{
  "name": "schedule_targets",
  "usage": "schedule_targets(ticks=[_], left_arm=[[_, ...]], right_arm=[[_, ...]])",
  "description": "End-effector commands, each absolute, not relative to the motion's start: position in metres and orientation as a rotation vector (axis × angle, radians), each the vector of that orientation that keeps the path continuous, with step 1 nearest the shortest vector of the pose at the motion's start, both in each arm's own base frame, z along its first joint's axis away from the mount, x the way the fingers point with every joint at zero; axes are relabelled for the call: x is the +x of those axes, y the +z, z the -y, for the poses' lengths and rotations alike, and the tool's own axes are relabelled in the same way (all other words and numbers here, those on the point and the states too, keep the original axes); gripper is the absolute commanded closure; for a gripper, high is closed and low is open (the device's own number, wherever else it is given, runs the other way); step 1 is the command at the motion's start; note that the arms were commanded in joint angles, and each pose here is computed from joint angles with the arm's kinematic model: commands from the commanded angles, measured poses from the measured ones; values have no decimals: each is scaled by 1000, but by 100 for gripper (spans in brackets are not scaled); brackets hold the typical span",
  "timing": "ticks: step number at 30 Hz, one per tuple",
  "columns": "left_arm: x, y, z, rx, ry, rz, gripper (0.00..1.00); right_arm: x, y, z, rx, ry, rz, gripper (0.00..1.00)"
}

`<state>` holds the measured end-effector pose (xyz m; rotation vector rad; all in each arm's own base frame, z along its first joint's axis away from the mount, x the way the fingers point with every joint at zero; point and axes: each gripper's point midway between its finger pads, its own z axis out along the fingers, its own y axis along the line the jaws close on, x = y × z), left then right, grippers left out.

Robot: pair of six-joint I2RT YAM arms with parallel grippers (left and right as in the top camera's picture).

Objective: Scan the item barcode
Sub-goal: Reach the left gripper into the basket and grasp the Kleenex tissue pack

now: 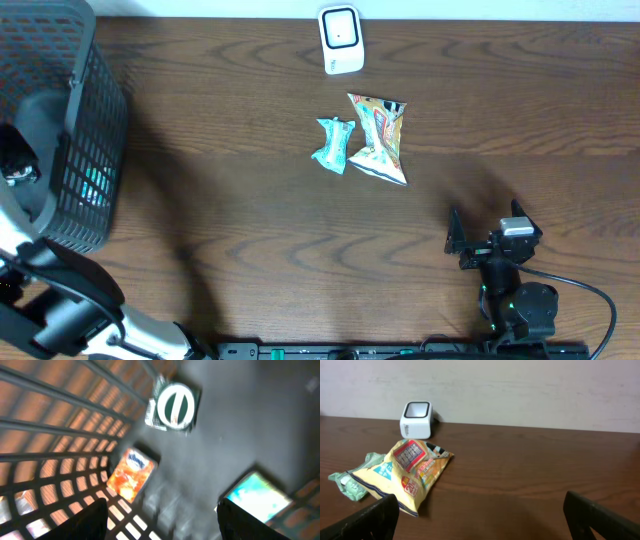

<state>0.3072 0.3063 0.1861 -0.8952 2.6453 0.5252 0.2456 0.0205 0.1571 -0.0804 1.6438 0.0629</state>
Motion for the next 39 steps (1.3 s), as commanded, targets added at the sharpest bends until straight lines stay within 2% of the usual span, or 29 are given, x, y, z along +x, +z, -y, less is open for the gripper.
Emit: schedule_targets(ticks=[1,14,31,32,35,39], left_arm=[[285,152,-319,-865,672,-2828,31],[253,58,-323,-876,760,-3158,31],[239,29,-334,-997,605,-3129,35],[238,25,-334,-1001,607,-3125,36],[238,20,-337,-1007,616,-3107,53],[242,18,-341,-997,631,-3080,53]], right_arm=[[245,157,-21,-87,58,-1644,1],[245,157,-21,-87,58,-1643,1],[245,157,-21,-87,58,-1643,1],[245,157,-21,-87,58,-1644,1],[245,157,-21,-87,58,-1644,1],[245,157,-21,-87,58,-1643,1]])
